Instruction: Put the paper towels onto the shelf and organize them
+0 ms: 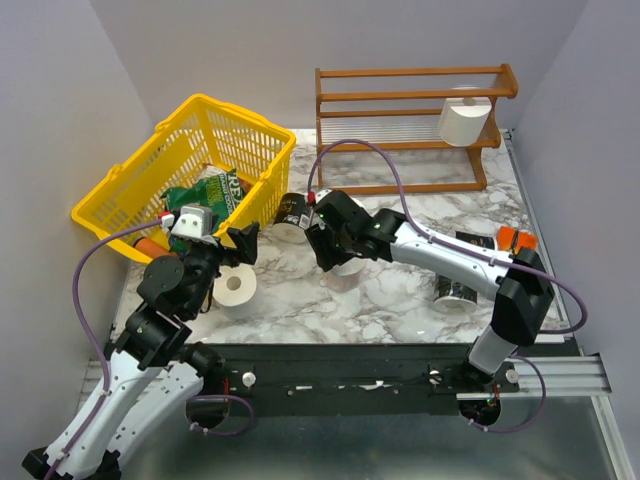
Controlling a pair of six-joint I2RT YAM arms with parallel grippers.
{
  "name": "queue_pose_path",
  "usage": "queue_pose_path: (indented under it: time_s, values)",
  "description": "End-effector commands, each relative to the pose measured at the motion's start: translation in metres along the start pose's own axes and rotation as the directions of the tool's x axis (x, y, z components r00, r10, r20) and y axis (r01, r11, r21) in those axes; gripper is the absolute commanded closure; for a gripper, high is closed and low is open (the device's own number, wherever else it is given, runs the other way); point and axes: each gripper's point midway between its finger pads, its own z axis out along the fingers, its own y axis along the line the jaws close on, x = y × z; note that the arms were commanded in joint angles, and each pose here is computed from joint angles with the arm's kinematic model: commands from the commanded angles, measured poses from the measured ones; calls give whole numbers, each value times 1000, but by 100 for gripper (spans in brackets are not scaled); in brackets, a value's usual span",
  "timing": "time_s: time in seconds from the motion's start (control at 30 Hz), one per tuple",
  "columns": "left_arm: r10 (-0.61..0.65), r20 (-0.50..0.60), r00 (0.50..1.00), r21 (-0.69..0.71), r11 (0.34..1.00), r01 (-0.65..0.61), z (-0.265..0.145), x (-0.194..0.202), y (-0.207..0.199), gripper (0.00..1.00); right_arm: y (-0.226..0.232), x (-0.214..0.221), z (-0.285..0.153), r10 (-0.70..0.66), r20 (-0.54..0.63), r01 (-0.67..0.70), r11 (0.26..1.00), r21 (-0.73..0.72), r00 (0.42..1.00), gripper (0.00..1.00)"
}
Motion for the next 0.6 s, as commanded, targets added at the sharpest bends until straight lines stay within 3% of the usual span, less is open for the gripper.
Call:
queue_pose_path:
  time_s: [0.0, 0.3, 0.57]
  values:
    - [-5, 11, 1000, -23, 1000, 6, -1, 0, 4, 1, -10, 3, 2, -23, -48, 28, 995, 92, 999, 36]
    - [-4, 11, 1000, -23, 1000, 4, -1, 1, 4, 1, 1, 22, 19, -41, -110, 48, 997, 68, 993, 37]
    - [-3, 7, 1000, -25, 1000, 3, 0, 2, 5, 1, -18, 27, 25, -71, -122, 94, 976, 198, 990, 40]
